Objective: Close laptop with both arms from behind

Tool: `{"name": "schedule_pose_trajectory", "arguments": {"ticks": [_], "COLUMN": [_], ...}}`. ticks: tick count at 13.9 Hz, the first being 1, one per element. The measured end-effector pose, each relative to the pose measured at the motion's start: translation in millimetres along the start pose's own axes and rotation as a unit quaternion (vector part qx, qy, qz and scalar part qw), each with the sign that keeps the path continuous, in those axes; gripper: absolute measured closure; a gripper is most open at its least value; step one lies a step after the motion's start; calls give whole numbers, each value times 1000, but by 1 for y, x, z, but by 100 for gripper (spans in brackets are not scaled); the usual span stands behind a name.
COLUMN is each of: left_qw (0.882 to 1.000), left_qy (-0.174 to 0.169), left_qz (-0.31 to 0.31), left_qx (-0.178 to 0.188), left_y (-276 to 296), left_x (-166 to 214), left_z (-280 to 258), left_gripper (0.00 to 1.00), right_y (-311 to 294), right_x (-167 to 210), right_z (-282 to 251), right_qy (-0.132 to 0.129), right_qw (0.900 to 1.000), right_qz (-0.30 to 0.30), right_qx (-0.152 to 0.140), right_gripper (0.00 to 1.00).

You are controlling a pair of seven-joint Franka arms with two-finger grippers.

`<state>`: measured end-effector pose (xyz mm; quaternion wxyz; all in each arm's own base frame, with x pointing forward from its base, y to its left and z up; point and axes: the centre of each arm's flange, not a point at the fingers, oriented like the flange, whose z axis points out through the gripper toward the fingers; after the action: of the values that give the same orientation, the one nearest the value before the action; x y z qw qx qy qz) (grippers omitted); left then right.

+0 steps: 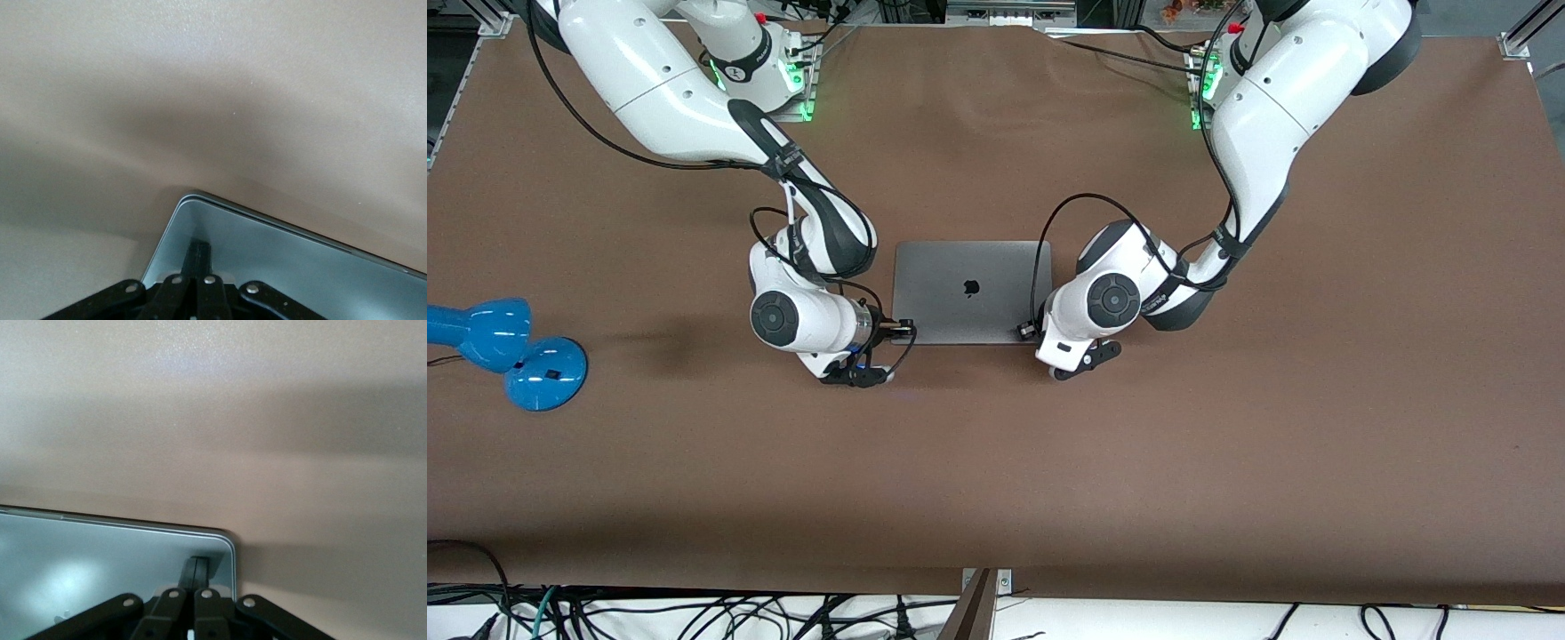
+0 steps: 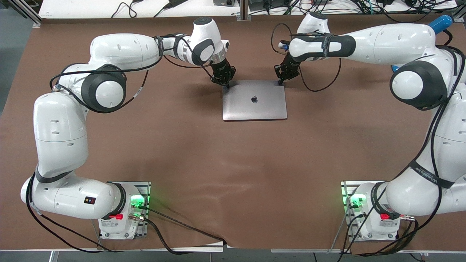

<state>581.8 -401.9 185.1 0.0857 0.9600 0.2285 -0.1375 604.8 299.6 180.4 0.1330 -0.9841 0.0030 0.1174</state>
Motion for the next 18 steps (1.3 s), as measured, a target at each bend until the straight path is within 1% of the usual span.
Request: {"name": "schedule_pose_trajectory", "arguments": {"ticks": [6,7,8,9,11,13,14,15,16,18], "left_qw": [1000,1000,1000,1000,1000,1000,999,999,998,995], "left_qy": [6,8,10,14,24,30,31,32,34,39], "left_qz": [6,5,4,2,-2,8,18,30,43,72], "left_qx": [1,-1,-4,-9,-17,-7,4,18,33,57], "left_y": [1,2,3,3,3,-1,-6,-13,-21,-41], "left_x": [-1,0,3,7,16,20,21,21,20,18], "left_z": [1,0,-3,-9,-29,-62,-83,-107,-132,-185], "left_gripper": [99,99,99,94,76,56,45,37,26,7], "right_y": [-1,-2,-3,-3,2,5,6,6,8,27], "right_x": [2,3,3,5,13,15,11,6,1,-12], "right_z": [-2,-4,-7,-12,-35,-72,-94,-117,-145,-211], "right_qy": [2,1,-3,-6,7,17,18,19,24,40], "right_qw": [1000,1000,1000,1000,1000,1000,1000,999,999,998], "right_qz": [-1,-1,-2,-2,1,3,3,3,5,22], "right_qx": [1,1,0,-2,-6,-16,-23,-30,-38,-50], "right_gripper": [99,94,94,88,71,48,39,28,19,0]}}
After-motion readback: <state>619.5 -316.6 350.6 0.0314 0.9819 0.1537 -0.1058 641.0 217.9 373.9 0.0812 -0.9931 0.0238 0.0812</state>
